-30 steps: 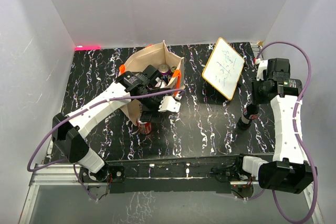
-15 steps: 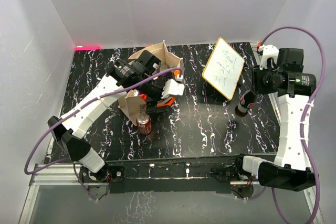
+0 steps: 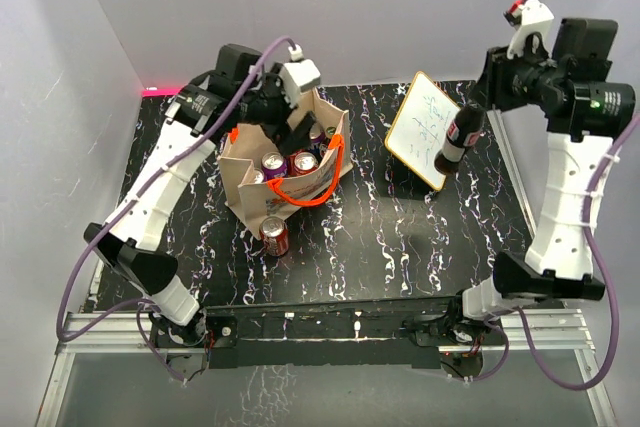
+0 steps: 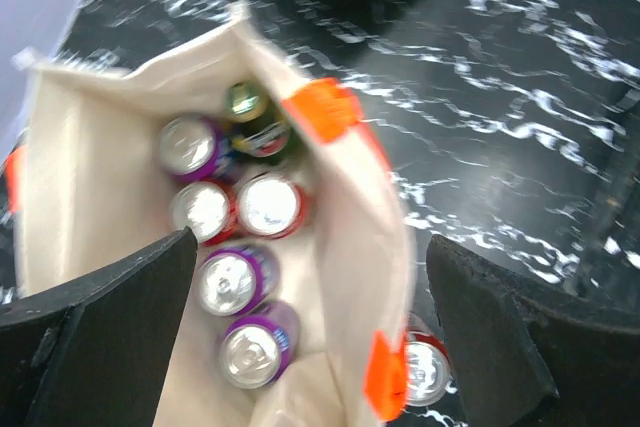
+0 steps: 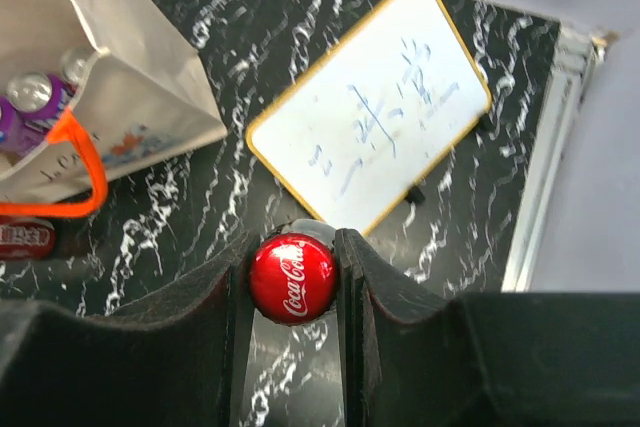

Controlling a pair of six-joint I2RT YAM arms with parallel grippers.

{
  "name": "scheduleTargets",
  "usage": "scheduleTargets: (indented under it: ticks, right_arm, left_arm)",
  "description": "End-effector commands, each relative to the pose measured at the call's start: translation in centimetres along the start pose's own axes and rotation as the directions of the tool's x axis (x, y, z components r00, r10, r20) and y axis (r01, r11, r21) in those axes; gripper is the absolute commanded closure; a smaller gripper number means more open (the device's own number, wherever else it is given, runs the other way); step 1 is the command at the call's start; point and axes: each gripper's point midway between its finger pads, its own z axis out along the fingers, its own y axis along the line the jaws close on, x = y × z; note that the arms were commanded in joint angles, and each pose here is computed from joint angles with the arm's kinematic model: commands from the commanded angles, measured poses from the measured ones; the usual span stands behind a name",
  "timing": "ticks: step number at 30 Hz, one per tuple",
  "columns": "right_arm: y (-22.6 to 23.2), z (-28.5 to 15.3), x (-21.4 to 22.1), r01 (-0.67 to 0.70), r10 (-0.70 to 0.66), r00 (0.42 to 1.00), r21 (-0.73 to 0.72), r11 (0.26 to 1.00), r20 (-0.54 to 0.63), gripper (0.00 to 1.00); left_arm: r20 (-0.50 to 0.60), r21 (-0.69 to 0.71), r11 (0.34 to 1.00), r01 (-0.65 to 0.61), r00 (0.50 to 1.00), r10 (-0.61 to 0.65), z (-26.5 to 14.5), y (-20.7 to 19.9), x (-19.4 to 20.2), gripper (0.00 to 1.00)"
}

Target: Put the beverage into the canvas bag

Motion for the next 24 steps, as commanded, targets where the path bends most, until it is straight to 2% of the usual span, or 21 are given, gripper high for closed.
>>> scheduleTargets:
  ticks: [1, 6, 11, 17, 24]
  right_arm:
    - [3.9, -1.1, -9.4, 0.118, -0.093, 0.948, -0.065, 0.991, 0.306, 0.92]
    - [8.1, -0.1, -12.9, 0.197, -0.129, 0.907, -0.132, 0.972, 0.401, 0.92]
    - [12.1, -1.2, -16.8, 0.264, -0.122, 0.825, -0.186, 0.947, 0.551, 0.92]
    - [17.3, -2.4, -19.9, 0.323, -0.061, 0.744, -0.278, 0.905, 0.665, 0.92]
    - [23.5, -1.9, -21.1, 0.374, 0.014, 0.713, -0.397, 0.838, 0.701, 0.92]
  left_arm:
    - [0.012, -0.270, 0.949, 0.160, 0.987, -0.163, -2.1, 6.4, 1.3, 0.03]
    - [0.012, -0.499, 0.835, 0.233, 0.965, -0.262, -5.6, 12.2, 4.4, 0.03]
    - [0.030, -0.591, 0.749, 0.301, 0.936, -0.352, -8.8, 14.8, 7.5, 0.03]
    - [-0.009, -0.590, 0.718, 0.370, 0.886, -0.464, -10.2, 14.1, 12.5, 0.04]
    - [-0.017, -0.531, 0.726, 0.436, 0.852, -0.524, -11.1, 11.3, 15.3, 0.13]
